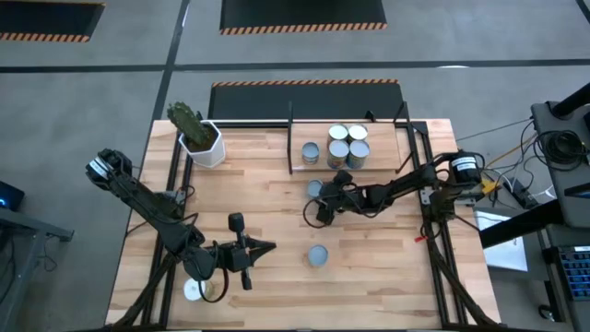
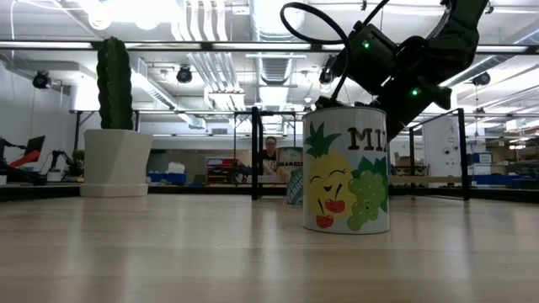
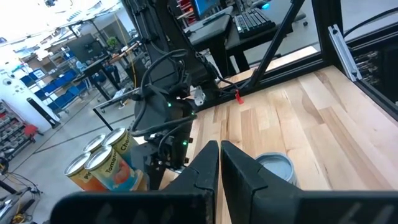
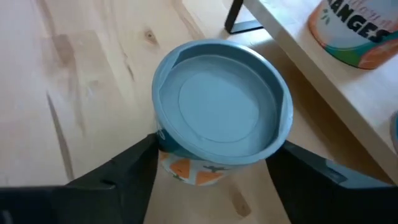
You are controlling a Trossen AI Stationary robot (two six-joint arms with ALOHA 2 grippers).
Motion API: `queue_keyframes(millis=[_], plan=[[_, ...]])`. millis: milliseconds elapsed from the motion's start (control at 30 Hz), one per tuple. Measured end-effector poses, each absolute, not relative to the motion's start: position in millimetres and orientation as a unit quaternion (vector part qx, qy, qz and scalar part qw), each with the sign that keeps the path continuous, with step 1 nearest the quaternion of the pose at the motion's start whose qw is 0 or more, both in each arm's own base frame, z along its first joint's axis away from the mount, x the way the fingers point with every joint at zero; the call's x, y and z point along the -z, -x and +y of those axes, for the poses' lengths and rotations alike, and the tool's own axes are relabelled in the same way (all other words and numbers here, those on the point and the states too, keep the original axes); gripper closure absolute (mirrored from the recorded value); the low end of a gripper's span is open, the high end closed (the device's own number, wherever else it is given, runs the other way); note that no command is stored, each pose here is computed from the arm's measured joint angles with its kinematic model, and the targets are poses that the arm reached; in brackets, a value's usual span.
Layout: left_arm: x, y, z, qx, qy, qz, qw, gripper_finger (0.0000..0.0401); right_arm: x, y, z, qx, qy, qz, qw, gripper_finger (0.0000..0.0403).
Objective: Pick and place cans onto a shelf
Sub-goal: Put the canned carrots on the shelf
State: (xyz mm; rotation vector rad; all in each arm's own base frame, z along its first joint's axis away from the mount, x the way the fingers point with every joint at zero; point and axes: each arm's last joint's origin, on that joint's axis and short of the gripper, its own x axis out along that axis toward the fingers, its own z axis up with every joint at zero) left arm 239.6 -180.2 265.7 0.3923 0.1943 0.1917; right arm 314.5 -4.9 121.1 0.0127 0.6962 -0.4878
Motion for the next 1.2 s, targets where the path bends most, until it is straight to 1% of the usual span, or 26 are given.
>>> queue_keyframes(millis=[100,200,467,567,700,767,833,1033,1200], plan=[[-265.7,-239.6,-180.2,-0.095,-0.197,0.096,0.971,0.0401,-124.5,-314.3,-4.2,0.225,-0.012,0.335,0.915,0.0160],[-267.0,-238.9,-179.7,-0.093,-0.213,0.096,0.968,0.0401,-134.8,-312.2,-2.3,0.211,-0.018,0.330,0.920,0.0174],[-288.1,-228.9,-170.8,-0.093,-0.234,0.075,0.965,0.0401,-193.8,-313.2,-0.6,0.193,-0.008,0.328,0.925,0.0198],[-293.8,-225.8,-168.0,-0.095,-0.225,0.068,0.967,0.0401,-208.3,-312.9,-0.8,0.193,-0.003,0.343,0.919,0.0211],[-293.0,-225.5,-167.8,-0.094,-0.223,0.071,0.968,0.0401,-213.8,-311.6,-0.2,0.182,-0.002,0.381,0.906,0.0219],[-292.1,-225.9,-168.1,-0.094,-0.225,0.072,0.967,0.0401,-217.8,-314.7,0.5,0.177,-0.013,0.385,0.906,0.0213],[-290.8,-226.9,-168.2,-0.095,-0.226,0.075,0.967,0.0401,-217.2,-317.6,0.7,0.175,-0.010,0.402,0.899,0.0199],[-290.3,-227.2,-168.2,-0.095,-0.226,0.076,0.966,0.0401,-211.0,-332.8,-2.0,0.177,0.022,0.425,0.887,0.0128],[-289.3,-227.1,-168.1,-0.094,-0.225,0.079,0.966,0.0401,-190.8,-340.9,-8.9,0.193,0.044,0.467,0.861,0.0079]])
